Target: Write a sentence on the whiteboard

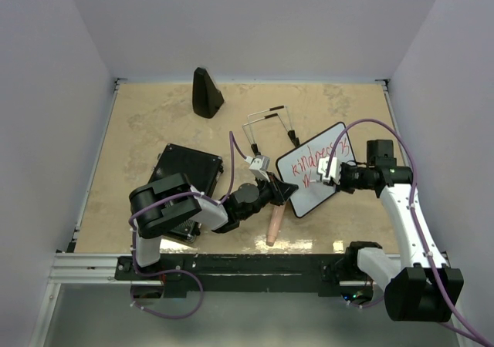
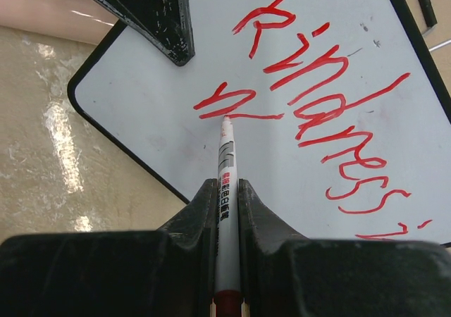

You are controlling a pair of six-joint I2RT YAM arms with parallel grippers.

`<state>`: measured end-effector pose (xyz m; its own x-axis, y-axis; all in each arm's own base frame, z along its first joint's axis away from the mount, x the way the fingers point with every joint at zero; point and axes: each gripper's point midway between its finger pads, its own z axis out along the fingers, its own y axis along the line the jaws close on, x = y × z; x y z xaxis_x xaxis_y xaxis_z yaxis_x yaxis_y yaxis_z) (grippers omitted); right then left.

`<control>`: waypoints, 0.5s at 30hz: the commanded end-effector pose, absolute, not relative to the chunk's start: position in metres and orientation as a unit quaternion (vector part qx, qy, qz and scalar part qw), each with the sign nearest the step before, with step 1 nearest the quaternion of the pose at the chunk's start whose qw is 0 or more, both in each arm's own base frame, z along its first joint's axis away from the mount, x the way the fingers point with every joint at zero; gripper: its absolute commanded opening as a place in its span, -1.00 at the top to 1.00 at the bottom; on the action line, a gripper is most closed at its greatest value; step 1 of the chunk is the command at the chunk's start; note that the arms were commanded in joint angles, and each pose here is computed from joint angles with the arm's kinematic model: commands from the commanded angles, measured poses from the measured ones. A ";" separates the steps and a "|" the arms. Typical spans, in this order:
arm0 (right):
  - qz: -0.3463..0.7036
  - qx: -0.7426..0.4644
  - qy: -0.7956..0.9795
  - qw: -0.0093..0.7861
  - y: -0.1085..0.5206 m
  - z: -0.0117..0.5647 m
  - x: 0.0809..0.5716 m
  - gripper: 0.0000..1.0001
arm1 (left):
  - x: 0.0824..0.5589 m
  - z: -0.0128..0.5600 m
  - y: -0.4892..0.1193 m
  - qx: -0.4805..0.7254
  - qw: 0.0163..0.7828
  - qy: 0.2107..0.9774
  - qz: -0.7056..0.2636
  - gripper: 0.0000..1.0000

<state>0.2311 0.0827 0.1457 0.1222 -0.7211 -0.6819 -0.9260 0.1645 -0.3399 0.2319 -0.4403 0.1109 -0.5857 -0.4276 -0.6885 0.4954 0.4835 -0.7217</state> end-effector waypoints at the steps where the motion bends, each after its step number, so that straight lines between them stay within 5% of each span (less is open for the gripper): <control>1: 0.120 -0.617 0.640 0.443 0.089 0.168 0.247 1.00 | 0.226 0.133 -0.451 0.045 0.468 0.704 -0.533 1.00; 15: 0.082 -0.578 0.673 0.454 0.077 0.169 0.265 1.00 | 0.225 0.132 -0.451 0.047 0.467 0.704 -0.533 1.00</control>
<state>0.2501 0.0825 0.1604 0.0808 -0.6948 -0.7147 -0.8909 0.2712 -0.3644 0.2319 -0.4403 0.1111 -0.5859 -0.4281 -0.6881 0.4956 0.4826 -0.7221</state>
